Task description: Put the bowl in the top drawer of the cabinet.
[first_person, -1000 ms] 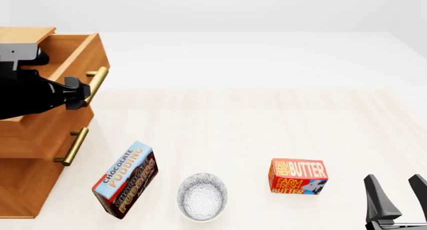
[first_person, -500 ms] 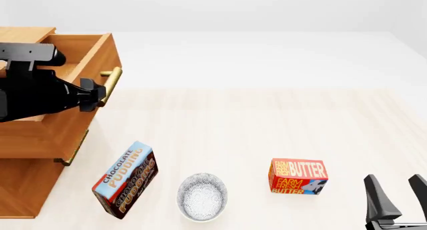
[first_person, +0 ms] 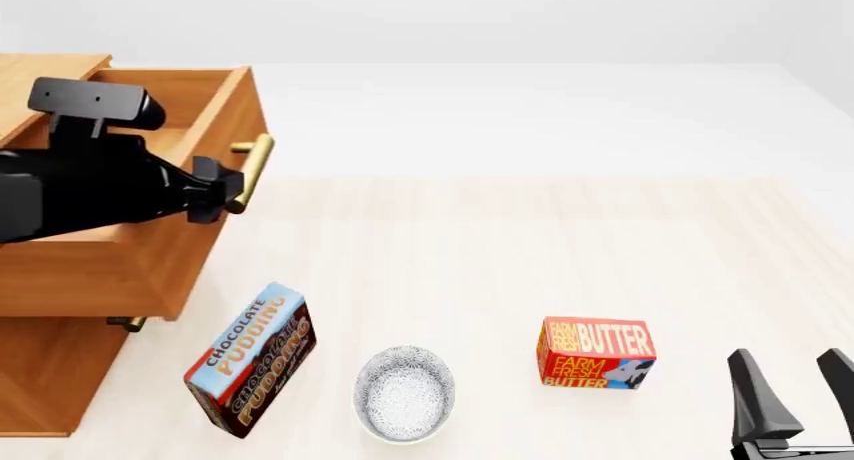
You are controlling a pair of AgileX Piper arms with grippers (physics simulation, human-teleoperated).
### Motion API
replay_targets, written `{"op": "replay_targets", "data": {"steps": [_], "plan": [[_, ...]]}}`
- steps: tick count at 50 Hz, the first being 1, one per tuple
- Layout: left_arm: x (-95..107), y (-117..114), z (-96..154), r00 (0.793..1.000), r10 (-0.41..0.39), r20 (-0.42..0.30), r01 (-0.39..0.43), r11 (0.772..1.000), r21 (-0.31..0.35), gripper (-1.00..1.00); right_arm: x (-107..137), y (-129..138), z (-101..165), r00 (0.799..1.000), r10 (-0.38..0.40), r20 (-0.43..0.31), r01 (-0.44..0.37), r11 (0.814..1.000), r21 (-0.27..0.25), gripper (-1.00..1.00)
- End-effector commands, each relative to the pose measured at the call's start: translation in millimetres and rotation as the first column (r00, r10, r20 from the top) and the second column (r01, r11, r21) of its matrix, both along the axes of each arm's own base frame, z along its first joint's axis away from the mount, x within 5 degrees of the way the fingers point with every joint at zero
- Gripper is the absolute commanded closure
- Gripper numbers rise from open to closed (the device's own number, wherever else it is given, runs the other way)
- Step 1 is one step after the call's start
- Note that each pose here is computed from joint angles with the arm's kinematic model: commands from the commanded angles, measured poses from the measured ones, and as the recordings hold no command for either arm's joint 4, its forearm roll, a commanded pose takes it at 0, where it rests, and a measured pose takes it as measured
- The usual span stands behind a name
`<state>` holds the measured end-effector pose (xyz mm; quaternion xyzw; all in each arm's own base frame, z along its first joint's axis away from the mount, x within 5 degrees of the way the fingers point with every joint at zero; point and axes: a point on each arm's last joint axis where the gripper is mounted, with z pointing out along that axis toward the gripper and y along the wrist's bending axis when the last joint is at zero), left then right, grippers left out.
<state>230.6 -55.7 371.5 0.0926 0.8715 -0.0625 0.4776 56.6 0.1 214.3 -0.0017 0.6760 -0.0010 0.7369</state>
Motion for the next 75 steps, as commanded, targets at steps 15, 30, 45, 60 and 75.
{"op": "replay_targets", "data": {"steps": [15, 30, 45, 60, 75], "plan": [[-3.1, -16.7, 1.9, 0.996, -0.083, 0.02, 0.082, 0.997, 0.013, -1.0, -0.1, 0.0, -0.1, 1.0, 0.0, 0.0, 0.0, 1.0, -0.001, -1.0], [-3.0, -25.1, 0.7, 0.994, -0.111, 0.018, 0.111, 0.994, 0.006, -1.0, -0.1, 0.0, 0.0, 1.0, 0.0, 0.001, 0.0, 1.0, -0.001, -1.0], [-13.7, -34.7, 6.0, 0.987, -0.159, 0.036, 0.16, 0.987, -0.006, -1.0, -0.1, 0.0, 0.0, 1.0, 0.0, 0.001, 0.0, 1.0, -0.001, -1.0], [-30.6, -31.6, 22.7, 0.979, -0.179, 0.093, 0.181, 0.983, -0.012, -1.0, -0.1, 0.0, 0.0, 1.0, 0.0, 0.001, 0.0, 1.0, -0.001, -1.0], [-59.3, -17.3, 41.7, 0.973, -0.173, 0.152, 0.178, 0.984, -0.016, -1.0, -0.1, 0.0, 0.0, 1.0, 0.0, 0.001, 0.0, 1.0, -0.001, -1.0]]}}
